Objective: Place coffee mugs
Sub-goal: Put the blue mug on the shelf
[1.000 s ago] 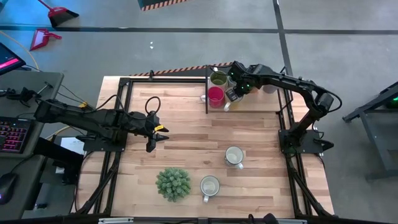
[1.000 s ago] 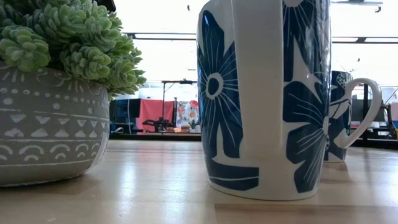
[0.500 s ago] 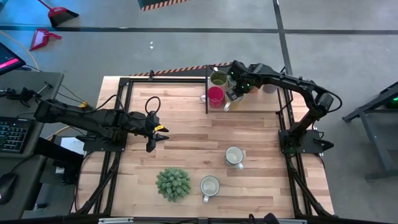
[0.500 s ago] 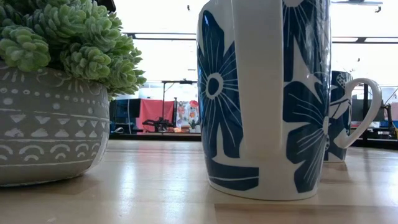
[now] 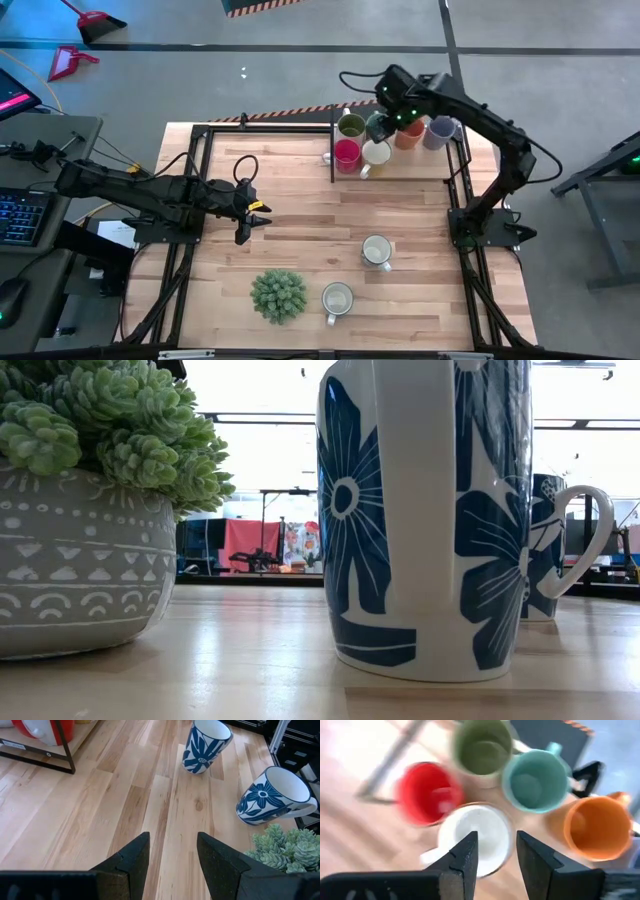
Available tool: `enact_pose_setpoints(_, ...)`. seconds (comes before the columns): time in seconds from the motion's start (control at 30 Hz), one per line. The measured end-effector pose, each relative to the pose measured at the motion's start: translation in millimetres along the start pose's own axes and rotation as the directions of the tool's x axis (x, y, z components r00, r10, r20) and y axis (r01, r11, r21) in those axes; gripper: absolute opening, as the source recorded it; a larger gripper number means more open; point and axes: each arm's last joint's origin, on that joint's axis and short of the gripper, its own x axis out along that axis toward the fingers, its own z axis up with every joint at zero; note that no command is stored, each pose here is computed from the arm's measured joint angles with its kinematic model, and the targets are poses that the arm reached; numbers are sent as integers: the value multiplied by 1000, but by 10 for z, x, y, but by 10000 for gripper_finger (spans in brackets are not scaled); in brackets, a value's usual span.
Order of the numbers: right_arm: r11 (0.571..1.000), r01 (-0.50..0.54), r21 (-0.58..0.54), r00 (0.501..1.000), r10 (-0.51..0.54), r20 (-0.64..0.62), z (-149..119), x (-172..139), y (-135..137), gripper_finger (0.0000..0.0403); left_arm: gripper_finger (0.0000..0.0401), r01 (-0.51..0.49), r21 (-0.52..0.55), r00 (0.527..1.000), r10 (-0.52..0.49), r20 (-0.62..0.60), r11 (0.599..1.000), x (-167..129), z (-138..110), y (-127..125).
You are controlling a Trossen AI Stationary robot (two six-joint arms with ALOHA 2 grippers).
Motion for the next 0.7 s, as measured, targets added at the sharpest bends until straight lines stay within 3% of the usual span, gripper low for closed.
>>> enact_pose_setpoints(0.13,995,-88,-42,996,88,-3,-35,-331,104,113,152,-3,1,1000,3,1,1000,1,0,1)
enact_pose_setpoints(0.27,991,-101,-88,994,98,-47,-152,-561,189,113,152,-27,8,1000,27,9,1000,1,3,8)
enact_pose_setpoints(0.5,958,-197,-210,980,187,-66,-395,-754,479,113,152,-31,24,999,30,28,999,0,20,6)
enact_pose_setpoints(0.7,909,-253,-330,965,213,-153,-708,-729,826,113,152,-17,18,997,16,73,1000,-2,63,-8)
